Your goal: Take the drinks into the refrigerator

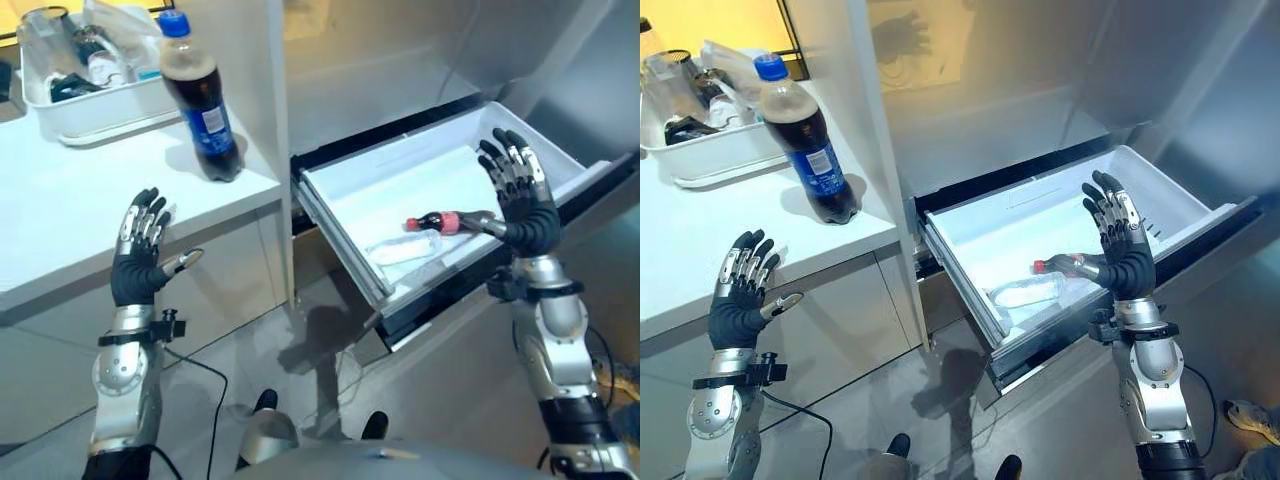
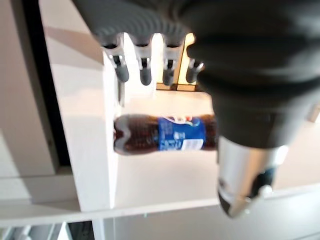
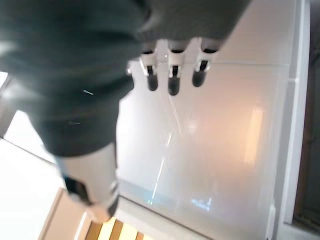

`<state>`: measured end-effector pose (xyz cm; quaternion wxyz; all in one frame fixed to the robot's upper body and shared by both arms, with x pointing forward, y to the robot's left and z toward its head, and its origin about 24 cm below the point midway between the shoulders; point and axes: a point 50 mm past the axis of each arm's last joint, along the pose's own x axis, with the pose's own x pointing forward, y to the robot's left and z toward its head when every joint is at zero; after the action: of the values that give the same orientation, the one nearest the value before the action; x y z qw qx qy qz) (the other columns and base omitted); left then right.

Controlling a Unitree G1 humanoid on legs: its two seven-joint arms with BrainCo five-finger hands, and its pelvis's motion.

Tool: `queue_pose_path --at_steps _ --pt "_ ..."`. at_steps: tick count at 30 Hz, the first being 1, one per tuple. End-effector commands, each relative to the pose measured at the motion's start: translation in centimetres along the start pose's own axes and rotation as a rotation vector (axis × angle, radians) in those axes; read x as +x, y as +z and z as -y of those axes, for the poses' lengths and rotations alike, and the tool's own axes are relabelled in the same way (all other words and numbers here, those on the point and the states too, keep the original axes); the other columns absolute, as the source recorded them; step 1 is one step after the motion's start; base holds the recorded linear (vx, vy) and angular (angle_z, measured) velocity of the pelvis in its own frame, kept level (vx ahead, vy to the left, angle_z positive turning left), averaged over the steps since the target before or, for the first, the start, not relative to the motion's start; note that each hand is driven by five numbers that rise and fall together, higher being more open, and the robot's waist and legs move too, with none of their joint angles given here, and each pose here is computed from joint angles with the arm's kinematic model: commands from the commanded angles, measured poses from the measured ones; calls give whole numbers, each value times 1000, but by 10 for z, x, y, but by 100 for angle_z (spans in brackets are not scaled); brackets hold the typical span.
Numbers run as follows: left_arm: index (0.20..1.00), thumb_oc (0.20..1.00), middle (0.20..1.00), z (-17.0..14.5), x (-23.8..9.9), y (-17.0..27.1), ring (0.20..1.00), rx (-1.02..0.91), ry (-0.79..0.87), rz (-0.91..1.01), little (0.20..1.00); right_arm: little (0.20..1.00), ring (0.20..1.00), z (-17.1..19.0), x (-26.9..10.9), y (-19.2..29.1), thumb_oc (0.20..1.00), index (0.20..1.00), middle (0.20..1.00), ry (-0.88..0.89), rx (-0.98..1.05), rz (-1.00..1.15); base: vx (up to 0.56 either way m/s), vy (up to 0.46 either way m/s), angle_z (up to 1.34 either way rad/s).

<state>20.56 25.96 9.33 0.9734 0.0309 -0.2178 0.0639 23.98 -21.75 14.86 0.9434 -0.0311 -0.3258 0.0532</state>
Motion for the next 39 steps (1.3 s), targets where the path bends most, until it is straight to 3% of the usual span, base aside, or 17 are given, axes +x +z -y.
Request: queue_pose_path --at_steps 1,19,31,39 --pt "1000 1000 1000 5 16 20 1000 7 -25 148 1000 1000 1000 5 17 25 1000 1000 1000 12 -60 150 0 0 0" --pt "1000 1000 1000 -9 29 20 1000 95 73 159 1000 1000 1000 -3 20 17 1000 1000 1000 47 -28 117 7 10 -7" --pt "1000 1000 1000 -64 58 13 1000 324 254 73 1000 1000 1000 -14 24 13 1000 1000 1000 155 38 89 15 18 -19" --pt "1000 1000 1000 -89 60 0 1000 393 337 -37 1000 1000 1000 -20 25 16 1000 1000 1000 198 71 90 15 10 -14"
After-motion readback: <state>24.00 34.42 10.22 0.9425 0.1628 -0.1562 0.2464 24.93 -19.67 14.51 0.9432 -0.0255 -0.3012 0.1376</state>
